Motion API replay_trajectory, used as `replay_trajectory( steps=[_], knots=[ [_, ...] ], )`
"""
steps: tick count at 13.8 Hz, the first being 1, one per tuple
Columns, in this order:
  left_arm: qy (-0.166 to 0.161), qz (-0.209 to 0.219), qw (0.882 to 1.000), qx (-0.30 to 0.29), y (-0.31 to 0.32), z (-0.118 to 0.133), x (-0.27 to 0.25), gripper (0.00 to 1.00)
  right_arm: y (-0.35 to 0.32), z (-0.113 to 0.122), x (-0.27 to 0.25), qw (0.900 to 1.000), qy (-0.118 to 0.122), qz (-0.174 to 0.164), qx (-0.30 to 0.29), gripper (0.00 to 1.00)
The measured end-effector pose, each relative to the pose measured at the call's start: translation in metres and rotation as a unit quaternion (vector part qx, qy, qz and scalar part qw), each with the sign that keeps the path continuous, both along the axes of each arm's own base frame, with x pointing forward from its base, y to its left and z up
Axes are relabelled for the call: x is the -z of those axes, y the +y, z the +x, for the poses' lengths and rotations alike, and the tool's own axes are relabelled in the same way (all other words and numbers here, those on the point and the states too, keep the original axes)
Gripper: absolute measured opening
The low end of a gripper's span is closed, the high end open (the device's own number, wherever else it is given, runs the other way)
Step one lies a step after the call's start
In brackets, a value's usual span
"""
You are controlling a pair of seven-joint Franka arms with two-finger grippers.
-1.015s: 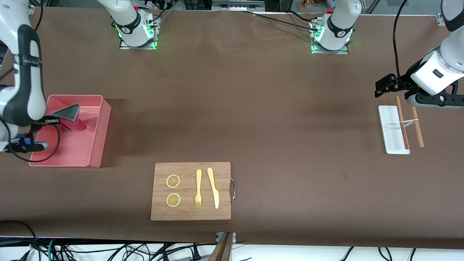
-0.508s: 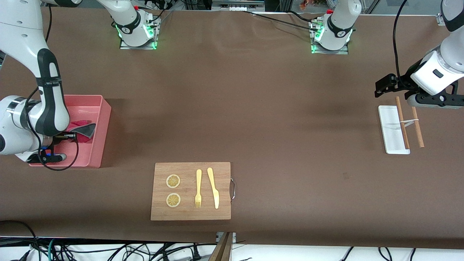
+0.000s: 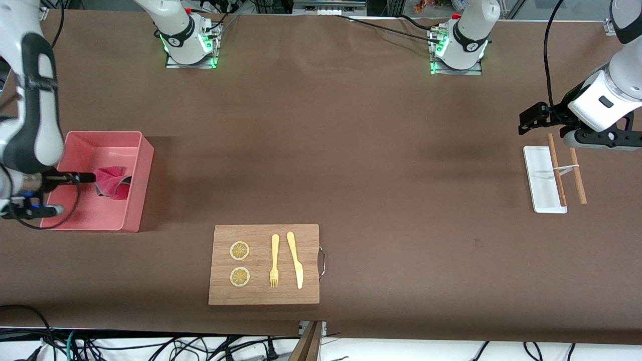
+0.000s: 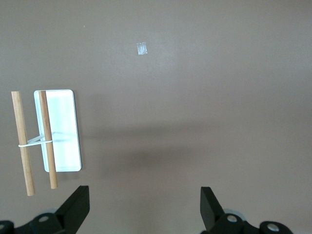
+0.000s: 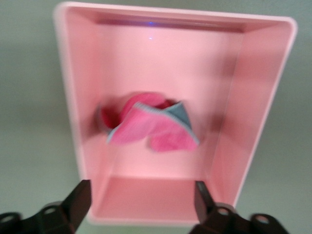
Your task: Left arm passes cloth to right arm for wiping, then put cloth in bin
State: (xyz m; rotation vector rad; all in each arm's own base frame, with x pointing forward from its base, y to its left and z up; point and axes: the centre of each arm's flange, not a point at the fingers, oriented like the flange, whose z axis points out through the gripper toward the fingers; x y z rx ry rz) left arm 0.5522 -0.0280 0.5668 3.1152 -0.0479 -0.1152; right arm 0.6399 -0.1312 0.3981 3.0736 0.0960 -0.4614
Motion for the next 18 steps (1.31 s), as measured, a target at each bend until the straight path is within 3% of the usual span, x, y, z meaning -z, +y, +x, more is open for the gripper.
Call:
replay_trajectory(
  steps=[5, 8, 12, 18],
  knots=[
    [0.000, 0.000, 1.000, 0.000, 0.000, 0.000, 0.000, 1.00, 0.090, -0.030, -0.131, 0.998, -0.051, 0.027, -0.038, 1.00],
    [0.000, 0.000, 1.000, 0.000, 0.000, 0.000, 0.000, 1.00, 0.123, -0.043, -0.169, 0.996, -0.079, 0.024, -0.041, 1.00],
    [0.000, 0.000, 1.000, 0.000, 0.000, 0.000, 0.000, 1.00, 0.113, -0.063, -0.213, 0.993, -0.116, 0.015, -0.036, 1.00],
    [0.000, 0.000, 1.000, 0.000, 0.000, 0.000, 0.000, 1.00, 0.122, -0.081, -0.226, 0.994, -0.102, -0.002, 0.034, 1.00]
  ],
)
